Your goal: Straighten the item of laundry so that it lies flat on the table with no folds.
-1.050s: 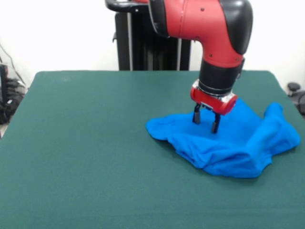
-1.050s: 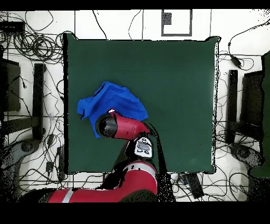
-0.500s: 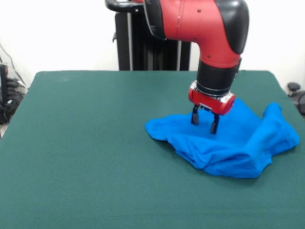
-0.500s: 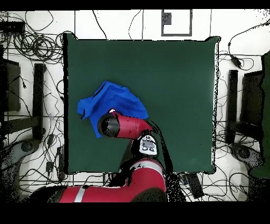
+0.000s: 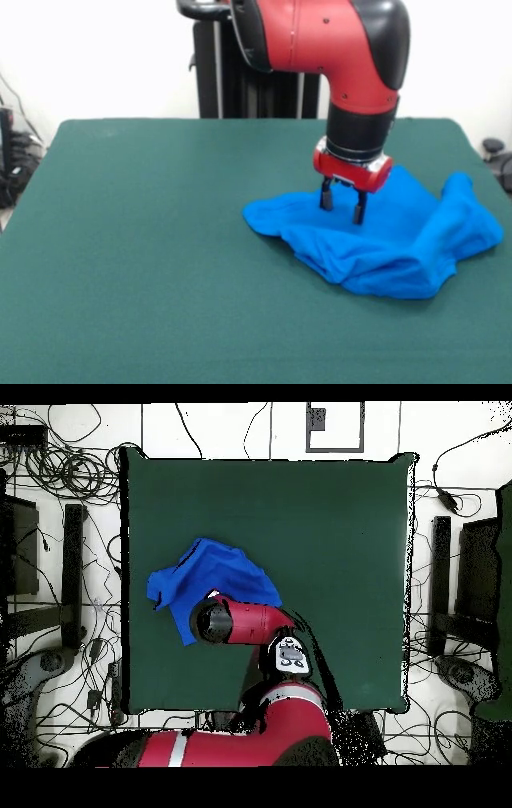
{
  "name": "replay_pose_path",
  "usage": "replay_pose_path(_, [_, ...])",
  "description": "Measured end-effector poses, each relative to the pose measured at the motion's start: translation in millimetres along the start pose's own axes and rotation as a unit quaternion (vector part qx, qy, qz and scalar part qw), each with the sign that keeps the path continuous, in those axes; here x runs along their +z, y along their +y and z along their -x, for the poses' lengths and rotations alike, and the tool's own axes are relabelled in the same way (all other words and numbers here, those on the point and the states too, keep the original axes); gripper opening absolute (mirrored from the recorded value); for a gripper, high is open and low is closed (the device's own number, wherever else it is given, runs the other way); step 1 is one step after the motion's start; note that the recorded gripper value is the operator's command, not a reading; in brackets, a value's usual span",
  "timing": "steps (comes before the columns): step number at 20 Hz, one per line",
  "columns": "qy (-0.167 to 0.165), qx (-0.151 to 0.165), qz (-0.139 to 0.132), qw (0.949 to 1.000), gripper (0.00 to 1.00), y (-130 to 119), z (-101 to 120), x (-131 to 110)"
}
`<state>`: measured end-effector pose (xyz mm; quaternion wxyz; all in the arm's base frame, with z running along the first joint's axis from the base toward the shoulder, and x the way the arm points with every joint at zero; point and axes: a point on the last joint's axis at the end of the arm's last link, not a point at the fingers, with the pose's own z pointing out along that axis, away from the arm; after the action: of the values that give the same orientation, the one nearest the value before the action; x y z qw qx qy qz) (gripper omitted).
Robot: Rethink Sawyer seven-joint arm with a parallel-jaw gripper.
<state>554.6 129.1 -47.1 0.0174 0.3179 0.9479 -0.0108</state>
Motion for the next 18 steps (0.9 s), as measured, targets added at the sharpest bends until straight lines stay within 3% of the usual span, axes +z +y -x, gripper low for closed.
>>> replay_pose_path(18, [0.001,-0.017,0.006,0.9998,1.00,-1.7,1.0,0.0])
